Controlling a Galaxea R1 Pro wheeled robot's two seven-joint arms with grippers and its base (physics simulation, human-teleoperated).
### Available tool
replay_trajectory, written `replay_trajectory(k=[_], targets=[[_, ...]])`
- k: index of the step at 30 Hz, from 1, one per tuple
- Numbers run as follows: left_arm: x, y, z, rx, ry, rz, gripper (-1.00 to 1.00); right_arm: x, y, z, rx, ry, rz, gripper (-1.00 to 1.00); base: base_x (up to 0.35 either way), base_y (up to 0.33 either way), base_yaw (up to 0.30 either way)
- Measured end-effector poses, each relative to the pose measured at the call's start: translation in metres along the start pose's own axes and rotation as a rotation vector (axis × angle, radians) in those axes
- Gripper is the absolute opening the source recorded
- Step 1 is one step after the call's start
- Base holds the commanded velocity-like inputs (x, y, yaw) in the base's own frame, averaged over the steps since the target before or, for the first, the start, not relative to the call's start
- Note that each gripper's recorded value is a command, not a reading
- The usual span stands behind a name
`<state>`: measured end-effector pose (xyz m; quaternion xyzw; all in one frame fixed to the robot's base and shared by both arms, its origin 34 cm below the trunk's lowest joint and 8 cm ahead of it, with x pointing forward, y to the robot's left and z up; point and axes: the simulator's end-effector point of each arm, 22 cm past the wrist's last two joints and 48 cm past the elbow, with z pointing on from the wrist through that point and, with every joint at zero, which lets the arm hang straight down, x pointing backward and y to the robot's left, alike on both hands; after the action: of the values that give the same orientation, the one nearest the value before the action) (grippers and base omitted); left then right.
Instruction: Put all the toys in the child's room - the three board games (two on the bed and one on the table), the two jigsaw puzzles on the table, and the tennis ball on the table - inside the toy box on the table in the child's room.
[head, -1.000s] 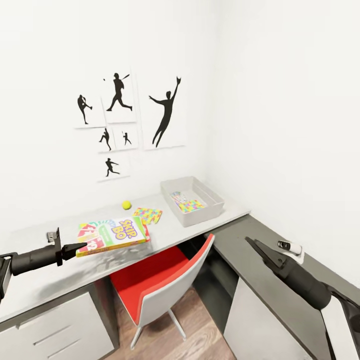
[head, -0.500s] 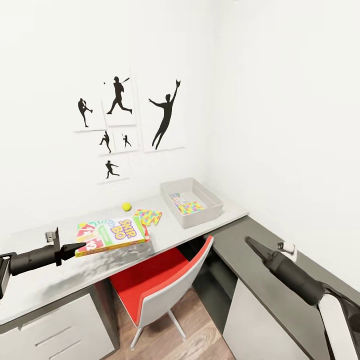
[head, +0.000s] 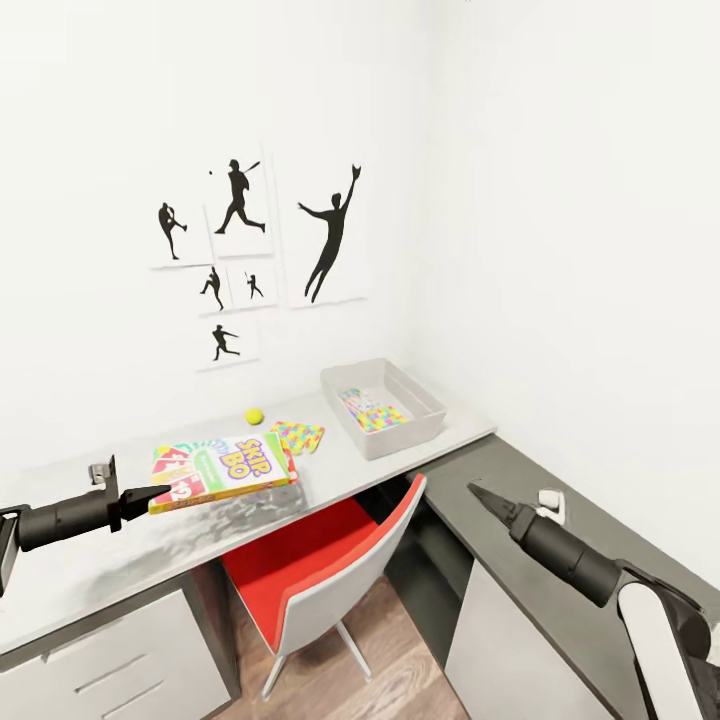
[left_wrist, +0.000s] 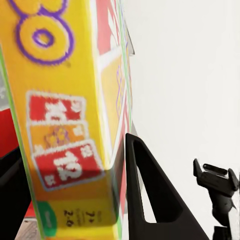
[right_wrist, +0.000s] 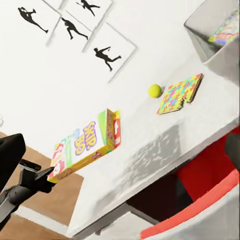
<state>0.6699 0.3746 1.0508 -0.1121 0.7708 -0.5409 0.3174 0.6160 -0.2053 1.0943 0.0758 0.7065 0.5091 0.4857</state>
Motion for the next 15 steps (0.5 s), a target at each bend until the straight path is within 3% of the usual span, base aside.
replay_trajectory(k=[3, 5, 7, 15], targets=[[-0.003, -0.002, -0.005, -0.007, -0.003, 0.006, -1.0, 0.029, -0.029, 0.011, 0.181, 0.112, 0.018, 1.0, 0.0, 0.0, 0.0], [-0.004, -0.004, -0.008, -0.01, -0.006, 0.008, -1.0, 0.035, -0.056, 0.007, 0.325, 0.14, 0.012, 1.0, 0.0, 0.0, 0.0], [-0.005, -0.005, -0.009, -0.011, -0.006, 0.008, -1.0, 0.036, -0.067, 0.003, 0.391, 0.146, 0.008, 1.0, -0.097, 0.0, 0.0], [-0.005, -0.012, -0.012, -0.01, -0.005, 0.006, -1.0, 0.033, -0.065, -0.001, 0.412, 0.147, 0.014, 1.0, -0.08, 0.0, 0.0]])
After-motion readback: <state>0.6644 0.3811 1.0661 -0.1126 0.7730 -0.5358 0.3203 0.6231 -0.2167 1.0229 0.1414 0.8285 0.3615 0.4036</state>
